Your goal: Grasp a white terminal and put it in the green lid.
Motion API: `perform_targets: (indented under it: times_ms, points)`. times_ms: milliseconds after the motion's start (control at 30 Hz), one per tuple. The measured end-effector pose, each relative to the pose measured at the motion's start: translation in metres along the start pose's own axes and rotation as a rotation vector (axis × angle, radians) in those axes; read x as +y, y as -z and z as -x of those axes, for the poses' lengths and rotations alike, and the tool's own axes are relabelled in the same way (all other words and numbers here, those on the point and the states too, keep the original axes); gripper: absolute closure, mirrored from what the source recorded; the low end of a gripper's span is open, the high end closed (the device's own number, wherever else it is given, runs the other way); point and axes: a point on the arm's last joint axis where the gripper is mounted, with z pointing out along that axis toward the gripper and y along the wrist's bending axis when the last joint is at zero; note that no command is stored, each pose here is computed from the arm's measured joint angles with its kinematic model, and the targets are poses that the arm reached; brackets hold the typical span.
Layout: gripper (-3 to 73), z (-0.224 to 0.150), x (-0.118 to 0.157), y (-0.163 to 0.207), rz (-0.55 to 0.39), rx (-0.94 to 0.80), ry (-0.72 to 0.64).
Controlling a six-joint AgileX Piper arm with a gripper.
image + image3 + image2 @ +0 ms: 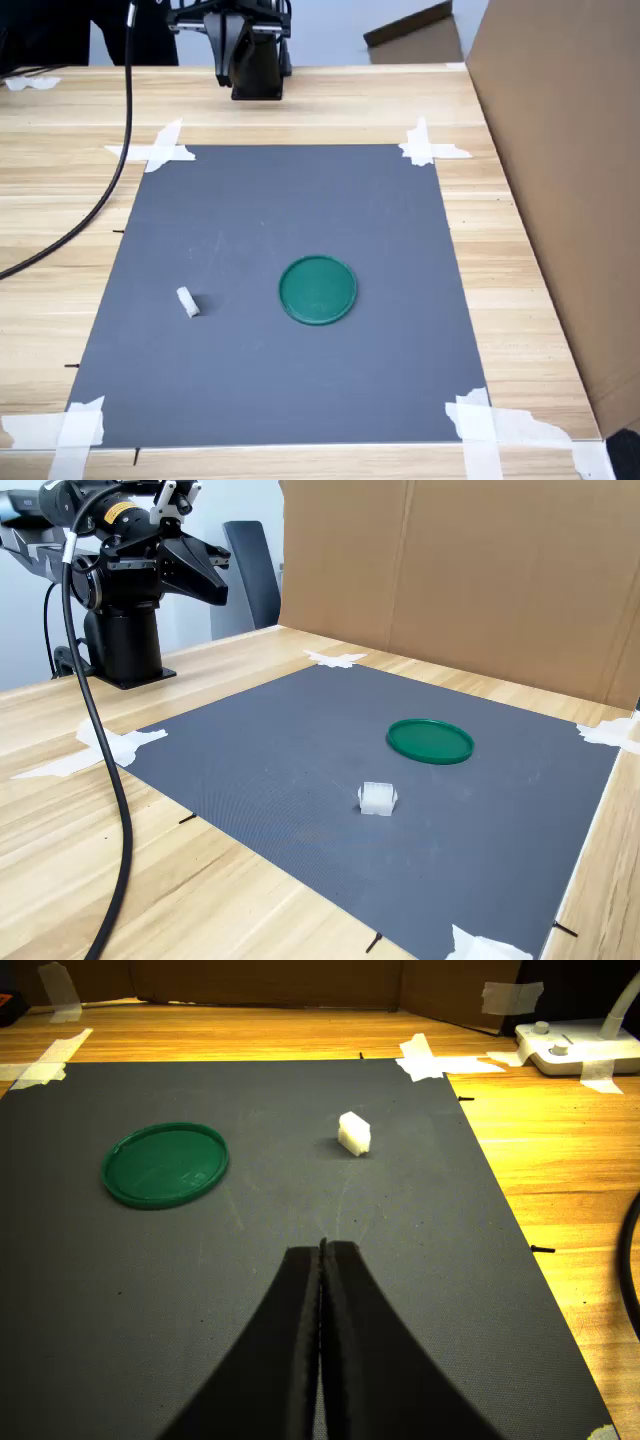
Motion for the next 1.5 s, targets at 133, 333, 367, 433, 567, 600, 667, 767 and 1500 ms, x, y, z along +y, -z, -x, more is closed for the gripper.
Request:
perform_targets:
  times_ms: [133, 333, 367, 433, 567, 600, 667, 767, 1500]
  points:
    - [72.3, 0.0, 0.0, 0.0, 0.0, 0.0, 0.0]
    - [72.3, 0.0, 0.0, 0.0, 0.0, 0.0, 0.0]
    - [72.3, 0.0, 0.0, 0.0, 0.0, 0.0, 0.0]
    - [72.3, 0.0, 0.0, 0.0, 0.0, 0.0, 0.0]
    - [72.3, 0.0, 0.0, 0.0, 0.0, 0.0, 0.0]
    - [72.3, 0.0, 0.0, 0.0, 0.0, 0.0, 0.0]
    - [72.3, 0.0, 0.0, 0.0, 0.0, 0.002, 0.001]
    - [72.3, 0.005, 0.0, -0.001, 0.001, 0.013, 0.005]
    - [72.3, 0.095, -0.006, -0.078, 0.016, 0.261, 0.024]
